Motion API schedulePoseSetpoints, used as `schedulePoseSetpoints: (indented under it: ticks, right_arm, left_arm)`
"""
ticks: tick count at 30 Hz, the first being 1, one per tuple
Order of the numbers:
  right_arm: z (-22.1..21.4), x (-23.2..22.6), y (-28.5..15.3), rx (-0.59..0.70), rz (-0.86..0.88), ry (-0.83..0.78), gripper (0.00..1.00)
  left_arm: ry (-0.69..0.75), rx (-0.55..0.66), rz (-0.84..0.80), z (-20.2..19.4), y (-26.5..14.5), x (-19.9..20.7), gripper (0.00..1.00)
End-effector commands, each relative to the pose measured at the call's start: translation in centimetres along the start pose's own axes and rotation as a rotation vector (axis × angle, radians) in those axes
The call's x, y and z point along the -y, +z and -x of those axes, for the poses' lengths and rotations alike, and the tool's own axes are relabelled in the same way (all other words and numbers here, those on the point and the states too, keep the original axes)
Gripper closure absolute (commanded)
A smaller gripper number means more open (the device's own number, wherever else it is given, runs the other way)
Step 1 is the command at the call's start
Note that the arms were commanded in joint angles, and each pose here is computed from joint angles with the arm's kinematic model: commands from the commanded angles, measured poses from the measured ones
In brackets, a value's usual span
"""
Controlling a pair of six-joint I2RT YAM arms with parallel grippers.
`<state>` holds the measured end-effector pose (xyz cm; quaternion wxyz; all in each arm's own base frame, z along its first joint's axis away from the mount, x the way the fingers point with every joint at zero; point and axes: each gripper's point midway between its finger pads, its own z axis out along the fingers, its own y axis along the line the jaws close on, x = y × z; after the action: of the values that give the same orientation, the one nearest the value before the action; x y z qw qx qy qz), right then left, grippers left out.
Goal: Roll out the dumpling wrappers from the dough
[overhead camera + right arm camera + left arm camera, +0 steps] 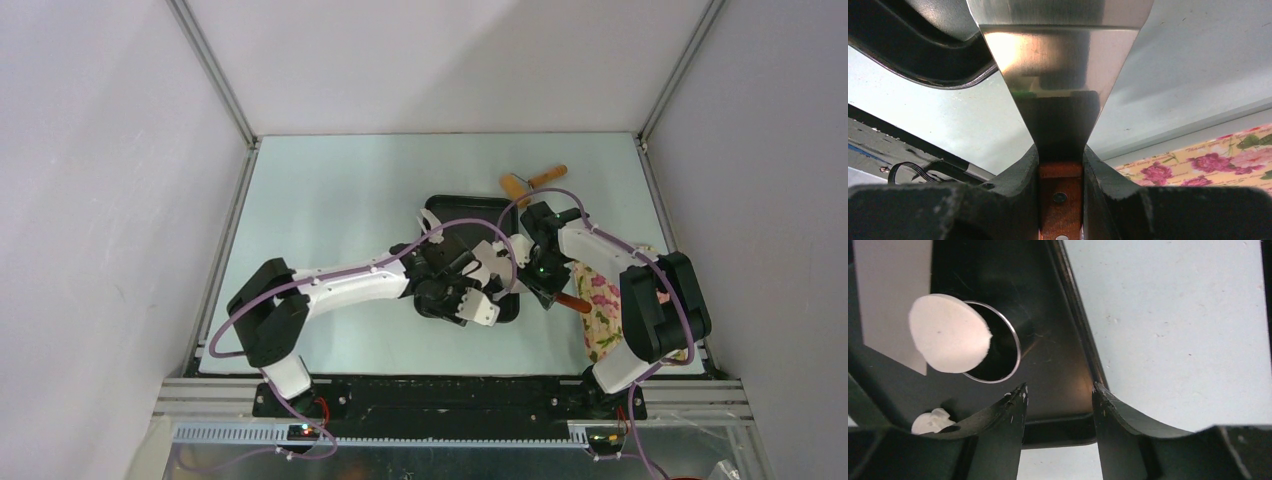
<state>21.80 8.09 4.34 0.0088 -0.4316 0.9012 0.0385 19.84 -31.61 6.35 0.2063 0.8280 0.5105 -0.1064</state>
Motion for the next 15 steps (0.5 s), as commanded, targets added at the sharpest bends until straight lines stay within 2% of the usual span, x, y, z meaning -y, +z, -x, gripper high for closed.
schedulePoseSetpoints:
  ticks: [1,10,15]
  right_arm:
    - [0.3,-0.5,-0.2,0.014,0.029,-0.001,1.0]
    - [0.4,-0.4,-0.2,0.018,0.027,-0.002,1.0]
    - [0.1,0.0,-0.3,0.012,0.017,0.002,1.0]
  left_arm:
    - [0.087,0.057,0.097,1.7,-1.3,-2.7,0.45]
    - [0.1,0.056,0.074,2.0,0.0,-3.4,0.48]
    - [0.098,0.056,0.068,2.3,0.8,-4.0,0.55]
